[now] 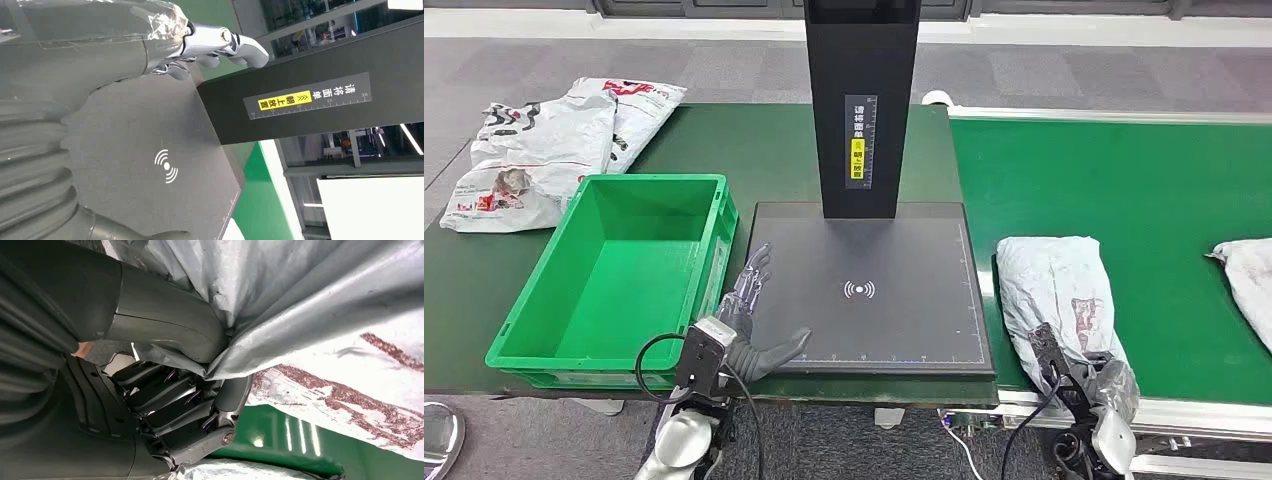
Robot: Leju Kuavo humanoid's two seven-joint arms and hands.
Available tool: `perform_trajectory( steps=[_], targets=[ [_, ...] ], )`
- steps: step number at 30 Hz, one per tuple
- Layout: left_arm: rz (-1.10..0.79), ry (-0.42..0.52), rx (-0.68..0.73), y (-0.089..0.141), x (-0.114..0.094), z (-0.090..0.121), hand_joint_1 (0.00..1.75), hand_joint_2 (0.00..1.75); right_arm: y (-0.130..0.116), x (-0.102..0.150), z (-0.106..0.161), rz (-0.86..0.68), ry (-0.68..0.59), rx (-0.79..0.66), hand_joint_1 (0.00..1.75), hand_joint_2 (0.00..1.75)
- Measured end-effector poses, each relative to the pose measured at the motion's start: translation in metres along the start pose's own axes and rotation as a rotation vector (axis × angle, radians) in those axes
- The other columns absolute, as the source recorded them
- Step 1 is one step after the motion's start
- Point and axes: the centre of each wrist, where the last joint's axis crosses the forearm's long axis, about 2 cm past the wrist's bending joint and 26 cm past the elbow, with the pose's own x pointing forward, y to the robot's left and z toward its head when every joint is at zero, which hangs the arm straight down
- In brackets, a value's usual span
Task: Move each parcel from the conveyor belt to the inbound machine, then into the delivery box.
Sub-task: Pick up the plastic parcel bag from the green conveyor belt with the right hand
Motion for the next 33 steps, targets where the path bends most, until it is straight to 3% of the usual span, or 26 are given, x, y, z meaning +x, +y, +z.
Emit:
perform_trajectory(
  steps=[9, 15, 22, 28, 33],
  targets=[
    [-0.002, 0.006, 0.010, 0.001, -0.001, 0.003, 0.00, 1.75, -0.009, 0.009, 0.001, -0.102, -0.083, -0.037, 1.75, 1.75],
    [-0.010, -0.008, 0.022, 0.002, -0.002, 0.003, 0.00, 1.75, -0.043, 0.047, 0.011, -0.366, -0.363, -0.235, 1.75, 1.75],
    [-0.006, -0.028, 0.024, 0.002, -0.003, -0.002, 0.00, 1.75, -0.083, 0.097, 0.039, -0.527, -0.677, -0.456, 1.75, 1.75],
    [-0.003, -0.032, 0.025, 0.002, -0.005, -0.006, 0.00, 1.75, -0.101, 0.122, 0.059, -0.605, -0.835, -0.521, 1.75, 1.75],
    [0.004, -0.041, 0.027, 0.002, -0.005, -0.013, 0.00, 1.75, -0.104, 0.146, 0.071, -0.624, -0.943, -0.489, 1.75, 1.75]
  ],
)
